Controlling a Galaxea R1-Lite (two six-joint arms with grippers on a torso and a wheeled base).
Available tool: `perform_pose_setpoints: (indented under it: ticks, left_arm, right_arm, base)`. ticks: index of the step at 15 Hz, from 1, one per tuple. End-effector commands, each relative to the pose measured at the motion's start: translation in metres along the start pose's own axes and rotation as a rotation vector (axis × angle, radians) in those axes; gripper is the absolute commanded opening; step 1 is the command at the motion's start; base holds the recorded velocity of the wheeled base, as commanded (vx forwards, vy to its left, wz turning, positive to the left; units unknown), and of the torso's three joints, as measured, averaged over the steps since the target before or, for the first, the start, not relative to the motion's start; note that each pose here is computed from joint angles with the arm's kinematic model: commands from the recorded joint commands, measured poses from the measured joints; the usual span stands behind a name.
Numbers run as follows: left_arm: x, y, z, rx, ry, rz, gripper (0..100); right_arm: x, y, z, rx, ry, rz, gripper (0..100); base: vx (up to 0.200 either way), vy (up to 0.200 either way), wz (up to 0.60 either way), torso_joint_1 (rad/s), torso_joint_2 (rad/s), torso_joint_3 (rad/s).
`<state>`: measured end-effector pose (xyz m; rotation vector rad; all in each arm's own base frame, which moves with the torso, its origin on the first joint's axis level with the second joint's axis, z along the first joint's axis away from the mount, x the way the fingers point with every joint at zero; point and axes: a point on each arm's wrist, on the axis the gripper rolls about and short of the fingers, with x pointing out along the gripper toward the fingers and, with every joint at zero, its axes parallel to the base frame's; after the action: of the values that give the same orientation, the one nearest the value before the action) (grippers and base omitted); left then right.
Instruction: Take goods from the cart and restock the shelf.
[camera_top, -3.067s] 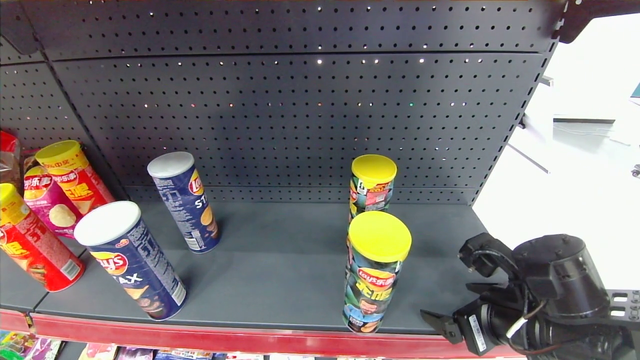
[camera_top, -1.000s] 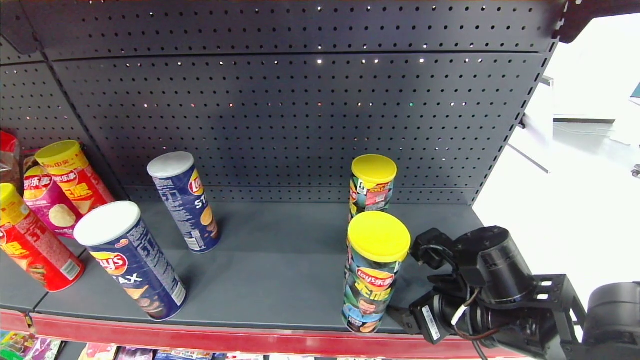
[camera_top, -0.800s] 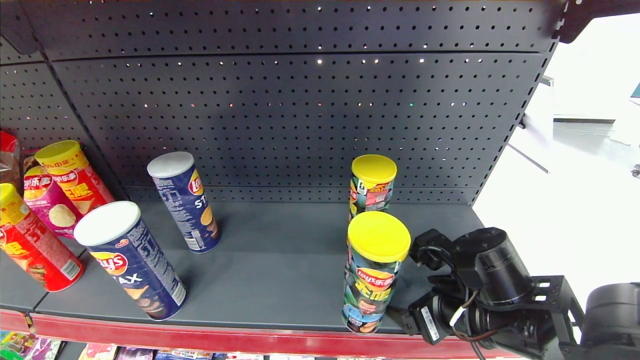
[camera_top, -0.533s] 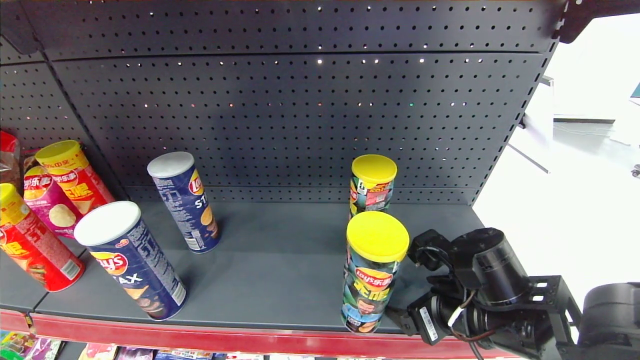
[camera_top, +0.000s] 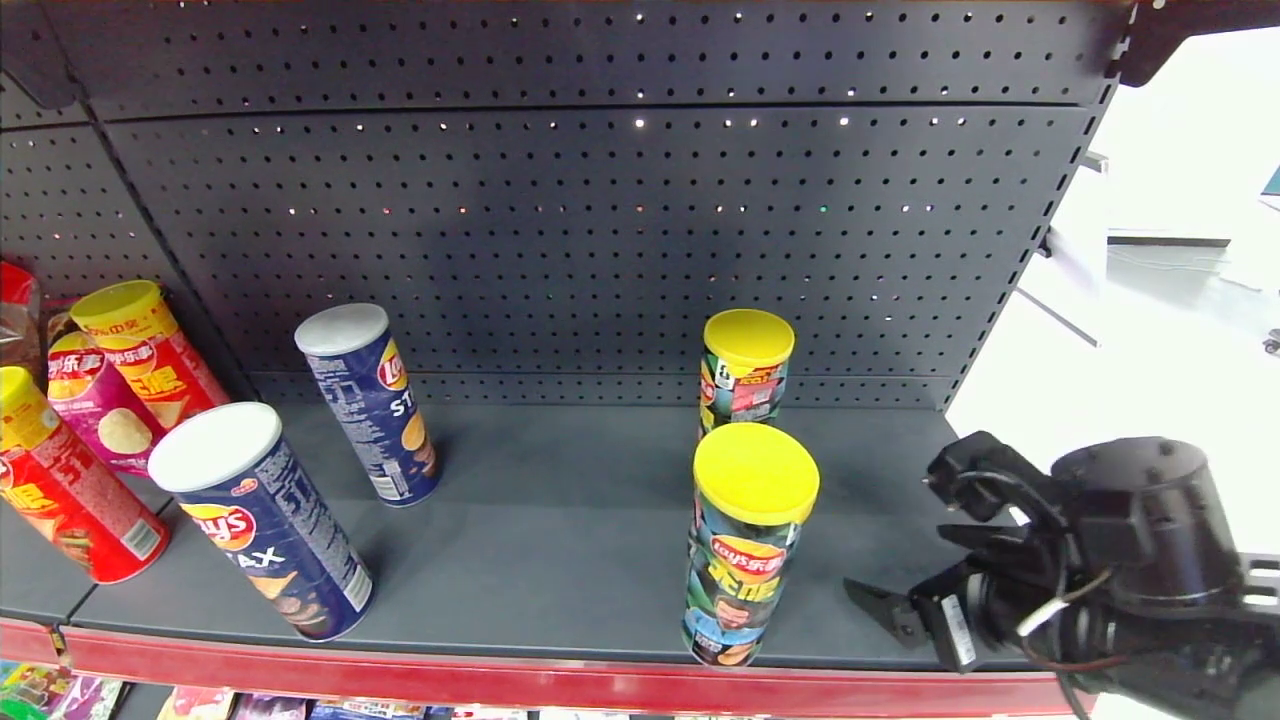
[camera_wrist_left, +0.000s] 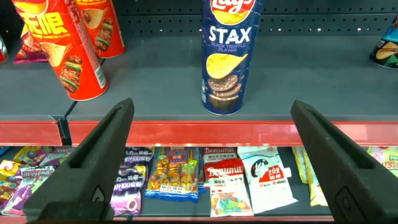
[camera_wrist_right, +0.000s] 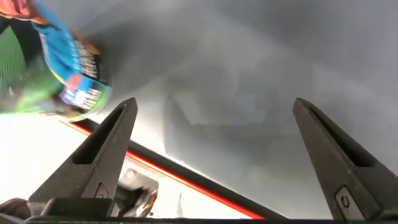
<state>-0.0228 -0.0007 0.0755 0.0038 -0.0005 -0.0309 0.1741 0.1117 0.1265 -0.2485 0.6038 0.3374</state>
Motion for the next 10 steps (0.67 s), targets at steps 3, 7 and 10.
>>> perform_pose_setpoints:
  ticks: [3, 7, 10]
  left_arm:
    - [0.0, 0.0, 0.0, 0.001, 0.0, 0.0, 100]
    - [0.0, 0.0, 0.0, -0.001, 0.0, 0.0, 100]
    - [0.0, 0.0, 0.0, -0.001, 0.0, 0.0, 100]
  right_arm:
    - [-0.092, -0.073, -0.015, 0.06, -0.258, -0.226, 100]
    - [-0.166, -0.054, -0.078, 0.148, -0.303, -0.42, 100]
    - [-0.18, -0.03, -0.129, 0.142, -0.458, -0.438, 100]
  base:
    - [0.0, 0.0, 0.0, 0.0, 0.0, 0.0]
    - [0.0, 0.0, 0.0, 0.0, 0.0, 0.0]
    - [0.0, 0.0, 0.0, 0.0, 0.0, 0.0]
